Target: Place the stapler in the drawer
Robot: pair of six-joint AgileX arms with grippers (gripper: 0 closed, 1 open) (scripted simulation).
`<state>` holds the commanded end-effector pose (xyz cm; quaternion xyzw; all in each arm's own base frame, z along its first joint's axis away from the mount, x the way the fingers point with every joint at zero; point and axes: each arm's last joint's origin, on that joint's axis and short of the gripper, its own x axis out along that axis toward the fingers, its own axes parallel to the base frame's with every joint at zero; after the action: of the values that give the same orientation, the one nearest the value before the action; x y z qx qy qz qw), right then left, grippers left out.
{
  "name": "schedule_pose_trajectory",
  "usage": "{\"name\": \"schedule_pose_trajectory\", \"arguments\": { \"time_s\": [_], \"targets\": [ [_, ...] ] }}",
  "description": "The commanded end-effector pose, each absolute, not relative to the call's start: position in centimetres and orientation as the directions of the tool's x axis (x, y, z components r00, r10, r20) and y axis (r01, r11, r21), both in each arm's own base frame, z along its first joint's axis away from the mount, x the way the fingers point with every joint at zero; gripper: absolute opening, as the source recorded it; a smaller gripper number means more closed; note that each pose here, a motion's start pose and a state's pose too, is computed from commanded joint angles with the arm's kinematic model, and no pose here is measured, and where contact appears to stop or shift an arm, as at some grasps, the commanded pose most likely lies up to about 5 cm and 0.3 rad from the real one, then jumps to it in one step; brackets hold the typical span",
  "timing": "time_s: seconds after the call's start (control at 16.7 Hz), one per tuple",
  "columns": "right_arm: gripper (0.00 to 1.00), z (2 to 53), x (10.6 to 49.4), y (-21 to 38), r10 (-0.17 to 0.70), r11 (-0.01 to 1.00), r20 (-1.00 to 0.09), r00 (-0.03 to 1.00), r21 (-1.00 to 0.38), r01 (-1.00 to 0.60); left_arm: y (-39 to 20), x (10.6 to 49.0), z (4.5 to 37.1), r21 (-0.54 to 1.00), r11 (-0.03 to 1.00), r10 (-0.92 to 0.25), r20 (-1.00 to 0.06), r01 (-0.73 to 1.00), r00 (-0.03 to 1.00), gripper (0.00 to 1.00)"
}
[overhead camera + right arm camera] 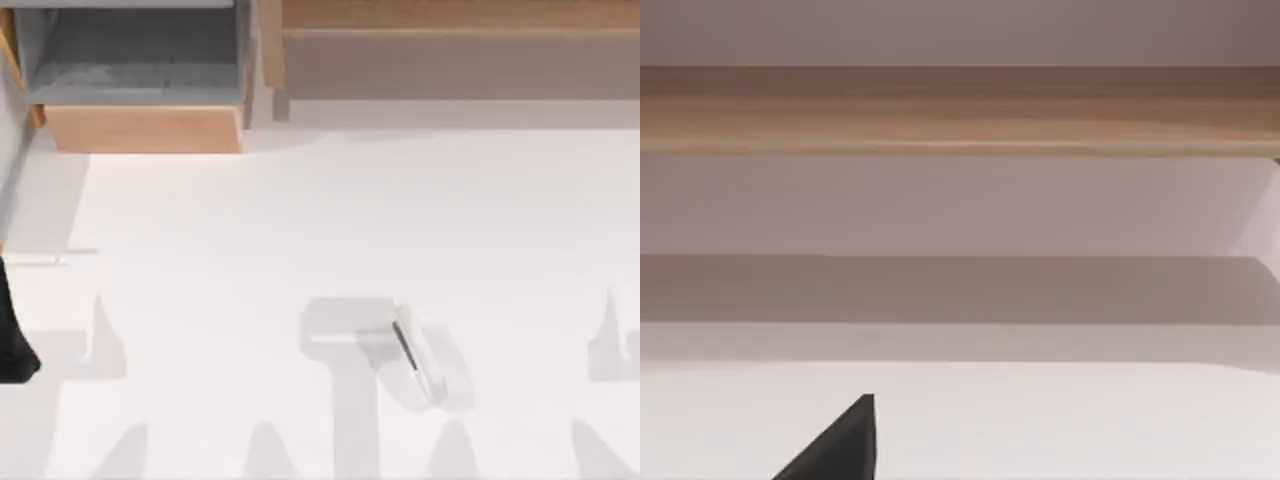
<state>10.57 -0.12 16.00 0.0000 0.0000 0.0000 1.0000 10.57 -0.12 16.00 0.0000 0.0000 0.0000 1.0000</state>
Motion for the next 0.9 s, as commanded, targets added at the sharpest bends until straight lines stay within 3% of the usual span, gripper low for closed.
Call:
{"name": "schedule_pose_trajectory", "arguments": {
  "time_s": [0.24,0.42,0.66,0.9],
  "targets": [
    [1.0,16.0,10.6,-0.1,0.0,1.0,0.0,1.0,0.0,0.0,-0.1,10.6,16.5,-0.023,1.0,0.001,-0.021,-0.002,1.0,1.0],
    [1.0,16.0,10.6,-0.1,0.0,1.0,0.0,1.0,0.0,0.0,-0.3,10.9,18.3,-0.11,0.994,0.001,-0.11,-0.013,0.994,1.0],
    [1.0,16.0,10.6,-0.1,0.0,1.0,0.0,1.0,0.0,0.0,-0.8,13.1,22.1,-0.27,0.959,-0.013,-0.335,-0.083,0.942,1.0],
    [1.0,16.0,10.6,-0.1,0.0,1.0,0.0,1.0,0.0,0.0,-2.8,18.7,24.8,-0.357,0.902,-0.041,-0.631,-0.243,0.775,1.0]
  ]
}}
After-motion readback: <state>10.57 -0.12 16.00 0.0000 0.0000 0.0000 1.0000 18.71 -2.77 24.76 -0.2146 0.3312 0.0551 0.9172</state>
